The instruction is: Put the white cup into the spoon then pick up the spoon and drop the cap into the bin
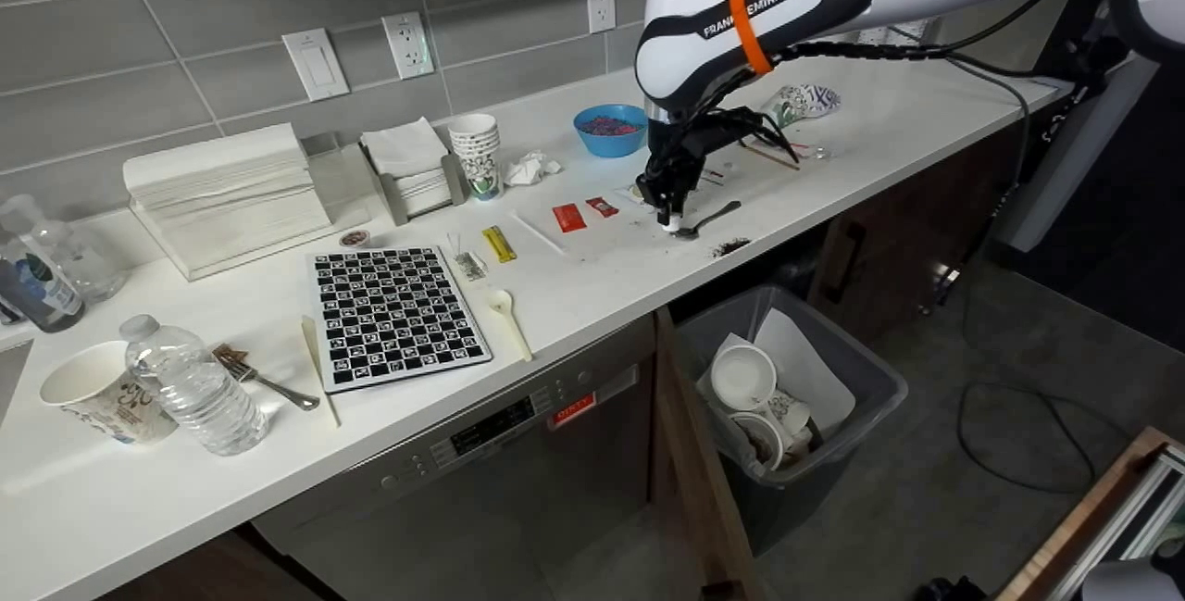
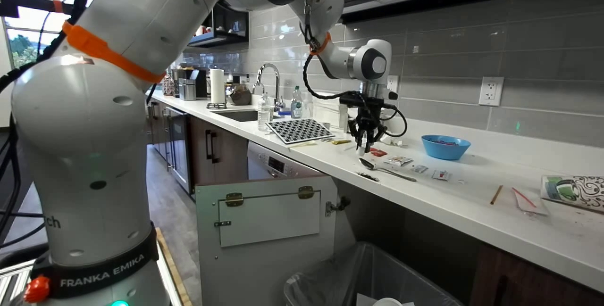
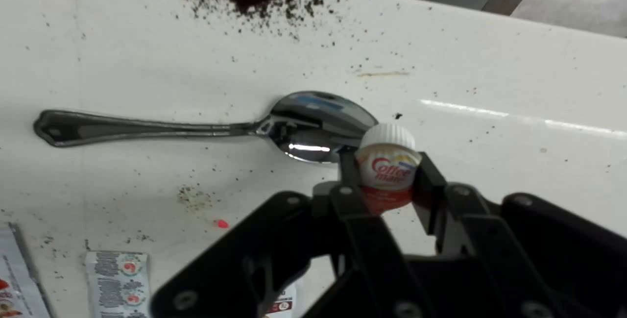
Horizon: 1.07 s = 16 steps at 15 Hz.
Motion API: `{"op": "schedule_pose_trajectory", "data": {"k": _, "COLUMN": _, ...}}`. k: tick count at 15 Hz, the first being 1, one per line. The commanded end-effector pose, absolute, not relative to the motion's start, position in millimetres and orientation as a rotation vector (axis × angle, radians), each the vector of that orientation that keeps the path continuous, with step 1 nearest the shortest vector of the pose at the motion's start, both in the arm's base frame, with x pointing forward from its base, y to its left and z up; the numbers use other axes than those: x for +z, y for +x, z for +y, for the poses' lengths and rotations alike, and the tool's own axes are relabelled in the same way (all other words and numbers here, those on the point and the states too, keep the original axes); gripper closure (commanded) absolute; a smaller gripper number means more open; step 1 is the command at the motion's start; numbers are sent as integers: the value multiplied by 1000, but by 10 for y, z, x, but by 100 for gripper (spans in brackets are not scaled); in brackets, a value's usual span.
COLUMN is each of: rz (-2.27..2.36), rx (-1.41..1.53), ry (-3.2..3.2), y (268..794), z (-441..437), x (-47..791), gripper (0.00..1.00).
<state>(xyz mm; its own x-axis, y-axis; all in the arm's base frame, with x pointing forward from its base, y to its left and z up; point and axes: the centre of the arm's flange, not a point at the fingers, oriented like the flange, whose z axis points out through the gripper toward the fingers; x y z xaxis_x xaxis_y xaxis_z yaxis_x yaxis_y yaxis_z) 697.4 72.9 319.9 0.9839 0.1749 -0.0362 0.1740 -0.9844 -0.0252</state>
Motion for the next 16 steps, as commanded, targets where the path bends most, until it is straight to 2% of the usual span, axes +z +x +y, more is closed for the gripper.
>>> {"op": "schedule_pose_trajectory", "data": {"k": 1, "rz": -89, "rx": 31, "ry": -3145, "y": 6710, "z": 689, "x": 3301, "gripper": 92}}
{"op": "schedule_pose_trajectory", "data": {"k": 16, "rz": 18, "rx": -307, "ry": -3105, "y": 6689, "z": 354, "x": 2907, "gripper": 92}}
